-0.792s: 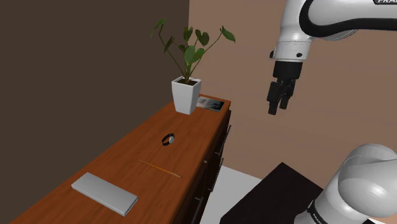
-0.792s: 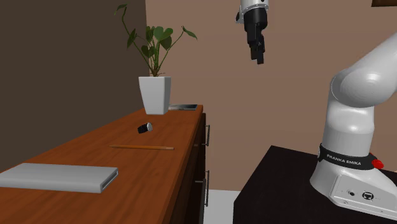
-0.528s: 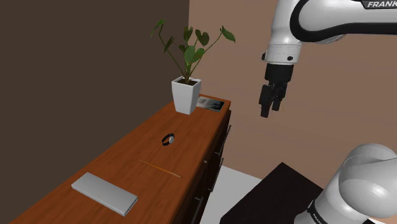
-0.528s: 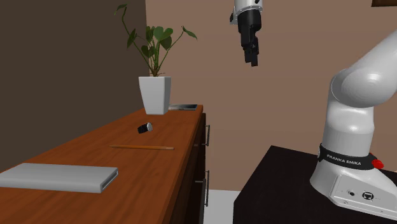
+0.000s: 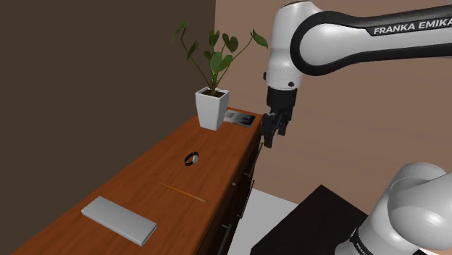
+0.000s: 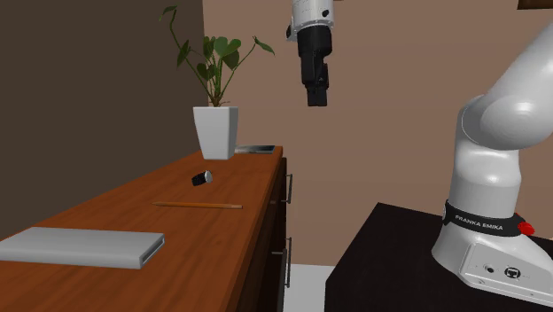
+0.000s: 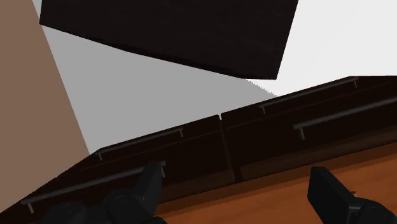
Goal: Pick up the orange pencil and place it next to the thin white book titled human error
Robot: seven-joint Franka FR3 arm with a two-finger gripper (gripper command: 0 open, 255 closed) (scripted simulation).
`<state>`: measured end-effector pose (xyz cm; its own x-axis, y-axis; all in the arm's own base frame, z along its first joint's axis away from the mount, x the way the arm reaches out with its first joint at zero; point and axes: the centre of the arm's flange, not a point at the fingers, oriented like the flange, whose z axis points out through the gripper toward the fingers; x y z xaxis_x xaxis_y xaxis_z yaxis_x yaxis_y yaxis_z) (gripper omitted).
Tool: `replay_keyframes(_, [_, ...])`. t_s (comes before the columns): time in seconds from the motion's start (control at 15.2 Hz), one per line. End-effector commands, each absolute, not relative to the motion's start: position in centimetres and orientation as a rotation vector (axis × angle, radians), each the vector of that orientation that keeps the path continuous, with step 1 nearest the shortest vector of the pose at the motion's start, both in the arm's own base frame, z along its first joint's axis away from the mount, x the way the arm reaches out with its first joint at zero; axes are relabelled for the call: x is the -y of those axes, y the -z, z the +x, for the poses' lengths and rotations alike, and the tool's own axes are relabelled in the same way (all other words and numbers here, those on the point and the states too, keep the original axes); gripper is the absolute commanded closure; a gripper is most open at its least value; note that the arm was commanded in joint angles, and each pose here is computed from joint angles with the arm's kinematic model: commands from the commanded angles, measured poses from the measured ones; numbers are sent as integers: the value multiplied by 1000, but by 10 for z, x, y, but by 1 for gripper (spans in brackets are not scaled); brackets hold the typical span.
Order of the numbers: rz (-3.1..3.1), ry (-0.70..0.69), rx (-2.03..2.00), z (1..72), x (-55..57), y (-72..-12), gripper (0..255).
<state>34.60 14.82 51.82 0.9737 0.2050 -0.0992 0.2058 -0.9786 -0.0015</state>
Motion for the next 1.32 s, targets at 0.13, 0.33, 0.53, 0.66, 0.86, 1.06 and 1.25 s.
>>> replay_keyframes(0.13, [3066, 114, -404, 365, -199, -495, 0])
replay_keyframes(0.33, [3030, 85, -462, 377, -236, -479, 0])
replay_keyframes(0.53, [2991, 56, -518, 388, -272, -461, 0])
replay_keyframes(0.66, [2965, 38, -555, 395, -297, -449, 0])
replay_keyframes(0.86, [2925, 10, -609, 403, -333, -430, 0])
replay_keyframes(1.06, [2884, -17, -662, 411, -369, -411, 0])
replay_keyframes(1.25, [2842, -43, -713, 418, -406, -390, 0])
